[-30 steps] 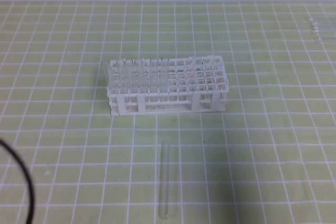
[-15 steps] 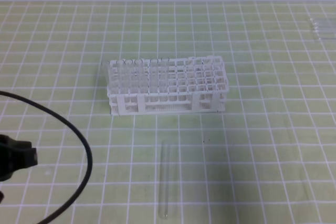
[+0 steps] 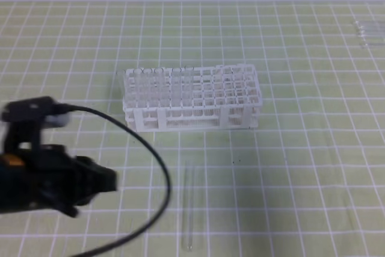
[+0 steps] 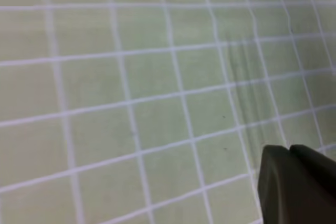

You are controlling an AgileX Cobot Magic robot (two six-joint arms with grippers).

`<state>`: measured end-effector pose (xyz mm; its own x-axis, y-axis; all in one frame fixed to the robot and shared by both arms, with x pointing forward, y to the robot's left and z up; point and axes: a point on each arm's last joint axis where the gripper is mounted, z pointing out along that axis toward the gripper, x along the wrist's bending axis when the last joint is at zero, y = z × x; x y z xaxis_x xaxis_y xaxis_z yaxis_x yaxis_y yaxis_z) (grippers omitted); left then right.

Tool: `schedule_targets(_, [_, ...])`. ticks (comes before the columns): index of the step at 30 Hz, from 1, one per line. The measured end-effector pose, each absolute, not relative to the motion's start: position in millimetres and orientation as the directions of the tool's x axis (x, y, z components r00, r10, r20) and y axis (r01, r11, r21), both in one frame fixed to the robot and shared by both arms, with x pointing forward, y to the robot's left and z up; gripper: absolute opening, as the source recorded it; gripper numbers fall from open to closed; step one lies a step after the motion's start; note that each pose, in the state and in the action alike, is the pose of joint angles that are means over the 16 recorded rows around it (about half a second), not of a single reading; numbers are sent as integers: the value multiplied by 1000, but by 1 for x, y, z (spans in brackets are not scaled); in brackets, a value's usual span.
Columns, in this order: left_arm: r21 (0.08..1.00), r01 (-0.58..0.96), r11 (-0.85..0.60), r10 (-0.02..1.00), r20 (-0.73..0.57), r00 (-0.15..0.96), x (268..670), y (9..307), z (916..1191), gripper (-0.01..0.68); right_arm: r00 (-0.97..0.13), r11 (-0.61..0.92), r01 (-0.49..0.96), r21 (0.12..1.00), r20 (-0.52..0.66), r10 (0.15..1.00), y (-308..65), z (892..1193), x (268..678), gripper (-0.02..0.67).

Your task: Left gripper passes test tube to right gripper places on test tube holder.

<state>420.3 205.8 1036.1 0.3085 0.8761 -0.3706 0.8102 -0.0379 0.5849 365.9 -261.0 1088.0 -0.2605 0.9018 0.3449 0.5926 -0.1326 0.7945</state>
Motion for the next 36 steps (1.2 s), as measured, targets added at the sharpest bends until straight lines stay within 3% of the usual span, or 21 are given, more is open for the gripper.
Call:
schedule_targets(10, [464, 867, -183, 844, -378, 381, 440, 131, 1016, 0, -290, -114, 608, 786, 354, 889, -258, 1087, 367, -2])
schedule_targets(19, [324, 886, -333, 875, -244, 418, 450, 73, 1020, 0, -307, -83, 622, 778, 341, 889, -257, 1085, 365, -2])
schedule_targets(27, [254, 881, -400, 891, -115, 438, 455, 51, 1021, 2, -325, -47, 622, 782, 313, 892, -256, 1084, 364, -2])
schedule_targets(36, [229, 875, -426, 882, -108, 458, 458, 45, 1013, 17, -331, -28, 614, 789, 290, 898, -256, 1084, 364, -2])
